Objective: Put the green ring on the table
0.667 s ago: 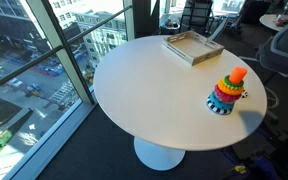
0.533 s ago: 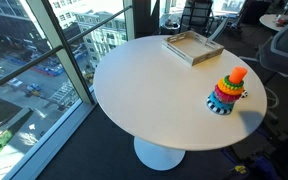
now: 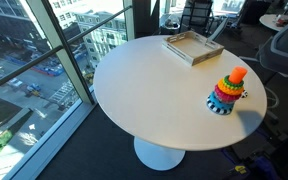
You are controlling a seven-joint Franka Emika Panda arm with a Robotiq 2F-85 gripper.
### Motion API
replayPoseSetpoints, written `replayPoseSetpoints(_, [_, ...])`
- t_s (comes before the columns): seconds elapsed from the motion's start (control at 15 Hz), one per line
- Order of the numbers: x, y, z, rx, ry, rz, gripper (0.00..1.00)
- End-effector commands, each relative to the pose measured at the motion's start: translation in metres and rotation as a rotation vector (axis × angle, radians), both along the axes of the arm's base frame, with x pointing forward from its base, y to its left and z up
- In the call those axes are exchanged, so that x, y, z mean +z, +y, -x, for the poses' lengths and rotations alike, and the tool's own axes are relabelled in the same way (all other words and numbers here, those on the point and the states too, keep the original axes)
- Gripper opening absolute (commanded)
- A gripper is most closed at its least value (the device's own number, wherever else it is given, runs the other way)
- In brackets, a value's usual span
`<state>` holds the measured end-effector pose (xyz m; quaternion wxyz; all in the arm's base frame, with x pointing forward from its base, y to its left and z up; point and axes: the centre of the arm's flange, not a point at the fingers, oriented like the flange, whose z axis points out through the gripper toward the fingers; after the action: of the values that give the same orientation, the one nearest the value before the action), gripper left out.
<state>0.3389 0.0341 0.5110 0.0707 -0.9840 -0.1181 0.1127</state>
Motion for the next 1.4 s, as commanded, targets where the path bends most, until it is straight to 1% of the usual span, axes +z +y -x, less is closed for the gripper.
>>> replayPoseSetpoints(0.0, [0.005,0.004,-0.019,-0.012,-0.035,0.031,1.00])
replayPoseSetpoints(0.33, [-0.003,0.008,-0.039,-0.066,-0.123,0.106,1.00])
replayPoseSetpoints(0.53, [-0.010,0.004,-0.045,-0.119,-0.174,0.157,1.00])
replayPoseSetpoints(0.73, [-0.021,0.000,-0.047,-0.159,-0.211,0.185,1.00])
replayPoseSetpoints(1.0, [-0.045,-0.005,-0.051,-0.182,-0.222,0.187,1.00])
replayPoseSetpoints(1.2, [-0.065,-0.006,-0.054,-0.180,-0.220,0.170,1.00])
replayPoseSetpoints(1.33, [-0.079,-0.007,-0.059,-0.174,-0.203,0.157,1.00])
